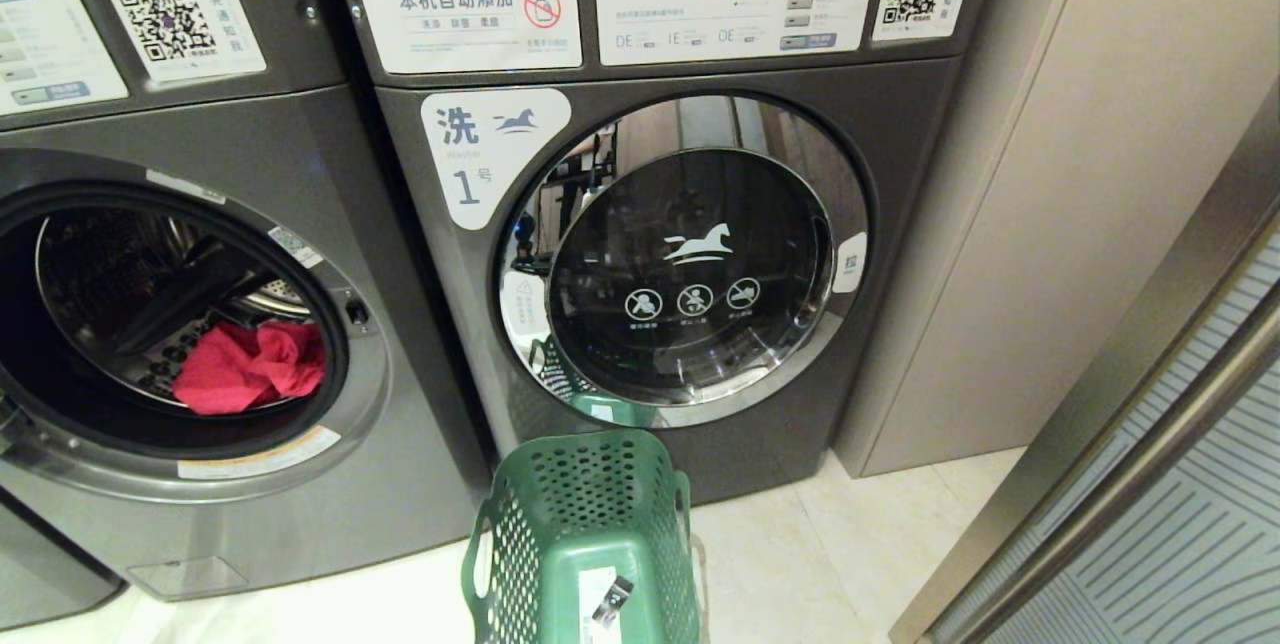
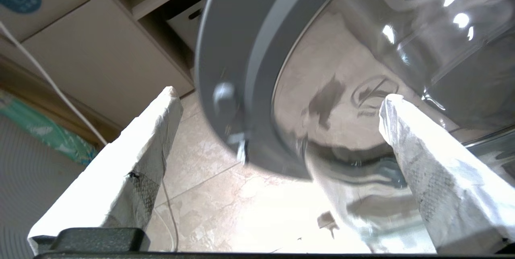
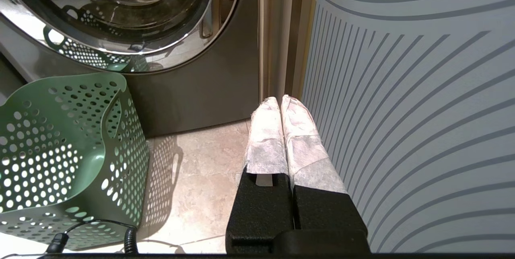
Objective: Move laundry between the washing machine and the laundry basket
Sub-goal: Open the lid of the washing machine
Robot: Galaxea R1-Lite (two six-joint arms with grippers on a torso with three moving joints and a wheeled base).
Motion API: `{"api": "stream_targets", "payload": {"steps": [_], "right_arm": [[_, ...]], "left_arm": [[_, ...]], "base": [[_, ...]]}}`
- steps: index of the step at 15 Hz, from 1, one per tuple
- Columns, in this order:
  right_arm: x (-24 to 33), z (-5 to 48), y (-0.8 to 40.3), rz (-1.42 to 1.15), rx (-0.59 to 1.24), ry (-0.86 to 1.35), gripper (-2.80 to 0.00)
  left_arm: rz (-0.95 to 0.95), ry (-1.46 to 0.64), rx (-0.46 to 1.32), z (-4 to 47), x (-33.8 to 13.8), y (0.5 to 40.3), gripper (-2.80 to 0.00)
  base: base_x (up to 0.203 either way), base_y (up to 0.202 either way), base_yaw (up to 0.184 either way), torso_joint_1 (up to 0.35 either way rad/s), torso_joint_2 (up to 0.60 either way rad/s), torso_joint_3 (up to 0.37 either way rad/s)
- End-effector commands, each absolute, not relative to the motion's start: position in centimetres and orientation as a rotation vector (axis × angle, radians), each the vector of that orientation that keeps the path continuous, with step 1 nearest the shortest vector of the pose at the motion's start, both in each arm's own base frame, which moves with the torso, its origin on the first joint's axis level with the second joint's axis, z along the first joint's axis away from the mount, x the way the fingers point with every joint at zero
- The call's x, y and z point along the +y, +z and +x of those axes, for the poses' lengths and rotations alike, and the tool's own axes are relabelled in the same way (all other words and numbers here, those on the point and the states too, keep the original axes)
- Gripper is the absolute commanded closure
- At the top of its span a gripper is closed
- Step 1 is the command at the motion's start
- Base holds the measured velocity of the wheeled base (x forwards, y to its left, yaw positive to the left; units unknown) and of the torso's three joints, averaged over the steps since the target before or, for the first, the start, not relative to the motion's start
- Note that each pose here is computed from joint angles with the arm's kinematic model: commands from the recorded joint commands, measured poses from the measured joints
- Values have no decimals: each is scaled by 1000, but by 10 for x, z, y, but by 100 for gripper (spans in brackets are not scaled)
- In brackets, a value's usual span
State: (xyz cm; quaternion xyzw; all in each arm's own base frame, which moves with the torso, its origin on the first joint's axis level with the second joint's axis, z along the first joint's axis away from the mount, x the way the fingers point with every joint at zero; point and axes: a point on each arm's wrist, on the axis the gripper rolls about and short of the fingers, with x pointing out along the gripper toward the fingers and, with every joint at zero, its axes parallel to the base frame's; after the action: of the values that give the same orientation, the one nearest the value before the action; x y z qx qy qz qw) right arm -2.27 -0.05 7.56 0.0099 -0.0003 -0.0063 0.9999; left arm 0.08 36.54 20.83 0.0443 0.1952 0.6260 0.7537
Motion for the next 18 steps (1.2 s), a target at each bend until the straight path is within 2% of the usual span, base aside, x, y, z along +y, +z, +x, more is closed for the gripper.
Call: {"api": "stream_targets", "payload": {"steps": [1, 5, 6, 12, 15, 18], "right_arm": [[0, -23, 76, 20, 0, -12, 0], [0, -23, 76, 20, 0, -12, 0], [0, -23, 76, 20, 0, -12, 0], [0, -23, 76, 20, 0, -12, 0], [0, -23, 76, 20, 0, -12, 0], [-1, -23, 76, 20, 0, -11, 0]], "left_arm": [[81, 1369, 438, -2, 370, 201, -280], [88, 1352, 434, 3, 356, 205, -280], [90, 1345, 433, 7, 352, 206, 0], [107, 1301, 413, 21, 304, 220, 0], [80, 1170, 372, 51, 239, 220, 0], [64, 854, 325, 89, 146, 192, 0]], "base": [[0, 0, 0, 0, 0, 0], [0, 0, 0, 0, 0, 0], [0, 0, 0, 0, 0, 0], [0, 0, 0, 0, 0, 0], [0, 0, 0, 0, 0, 0], [0, 0, 0, 0, 0, 0]]}}
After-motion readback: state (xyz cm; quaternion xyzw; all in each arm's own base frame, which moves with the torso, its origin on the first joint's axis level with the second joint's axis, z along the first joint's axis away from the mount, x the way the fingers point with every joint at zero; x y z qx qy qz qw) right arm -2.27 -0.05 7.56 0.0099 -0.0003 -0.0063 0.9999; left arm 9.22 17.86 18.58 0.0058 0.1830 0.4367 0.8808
